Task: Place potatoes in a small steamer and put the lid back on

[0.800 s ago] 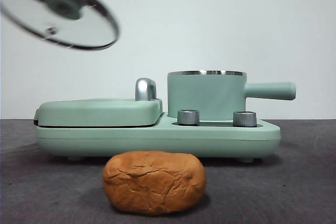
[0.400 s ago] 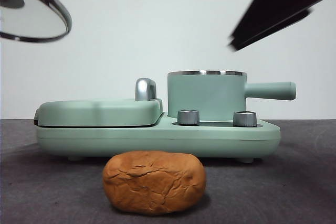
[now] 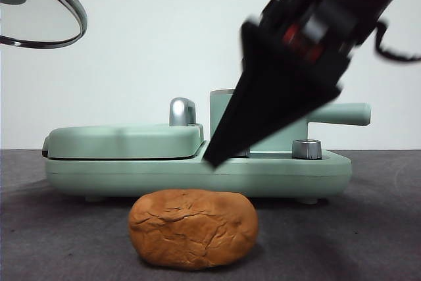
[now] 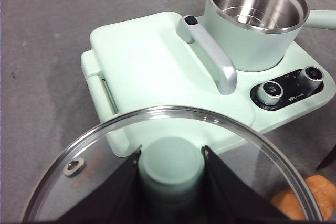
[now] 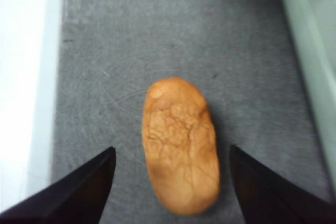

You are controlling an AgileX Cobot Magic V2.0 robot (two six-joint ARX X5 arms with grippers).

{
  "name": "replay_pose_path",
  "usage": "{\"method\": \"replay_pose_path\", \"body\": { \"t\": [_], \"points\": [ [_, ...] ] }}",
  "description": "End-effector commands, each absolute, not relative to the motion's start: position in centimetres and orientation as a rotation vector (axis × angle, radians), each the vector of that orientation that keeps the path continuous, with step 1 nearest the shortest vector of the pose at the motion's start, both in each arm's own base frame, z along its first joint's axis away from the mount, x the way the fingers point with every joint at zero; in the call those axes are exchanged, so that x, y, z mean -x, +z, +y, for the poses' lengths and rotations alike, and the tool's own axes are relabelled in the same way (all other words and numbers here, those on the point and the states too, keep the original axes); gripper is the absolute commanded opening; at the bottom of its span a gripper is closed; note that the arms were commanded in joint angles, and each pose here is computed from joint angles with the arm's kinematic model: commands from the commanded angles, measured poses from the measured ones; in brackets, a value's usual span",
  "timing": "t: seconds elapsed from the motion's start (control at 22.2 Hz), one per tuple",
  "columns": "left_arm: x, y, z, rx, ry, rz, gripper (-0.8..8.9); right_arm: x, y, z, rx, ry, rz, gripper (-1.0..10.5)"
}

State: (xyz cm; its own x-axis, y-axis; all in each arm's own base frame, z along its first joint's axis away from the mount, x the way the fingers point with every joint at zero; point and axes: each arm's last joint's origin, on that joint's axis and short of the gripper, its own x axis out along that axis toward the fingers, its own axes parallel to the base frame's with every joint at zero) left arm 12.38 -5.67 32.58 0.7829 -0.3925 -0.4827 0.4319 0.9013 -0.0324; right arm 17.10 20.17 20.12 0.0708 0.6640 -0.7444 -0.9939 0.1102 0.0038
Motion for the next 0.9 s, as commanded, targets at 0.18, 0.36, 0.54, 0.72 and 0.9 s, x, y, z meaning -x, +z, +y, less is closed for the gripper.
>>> {"method": "replay_pose_path", "body": {
  "t": [0.18,0.36,0.54,0.72,0.9],
  "points": [
    [-12.4,33.4,-5.7,-0.072,-0.435,0.456,0.12,-17.9,17.9,22.2,0.671,1.344,0.693,3.4],
    [-12.4,33.4,-5.7,-0.072,-0.435,0.456,0.12,-18.3,16.8,22.6,0.674,1.34,0.713,3.4],
    [-12.4,33.4,-5.6,-0.073,-0.432,0.456,0.12,-18.1,16.3,22.7,0.681,1.345,0.747,2.3],
    [-12.4,33.5,-5.6,-0.076,-0.433,0.452,0.12,-17.9,16.6,22.7,0.597,1.301,0.812,2.1],
    [-12.5,33.6,-5.7,-0.074,-0.433,0.441,0.12,-17.9,19.5,22.0,0.456,1.218,0.838,2.1]
  ]
}}
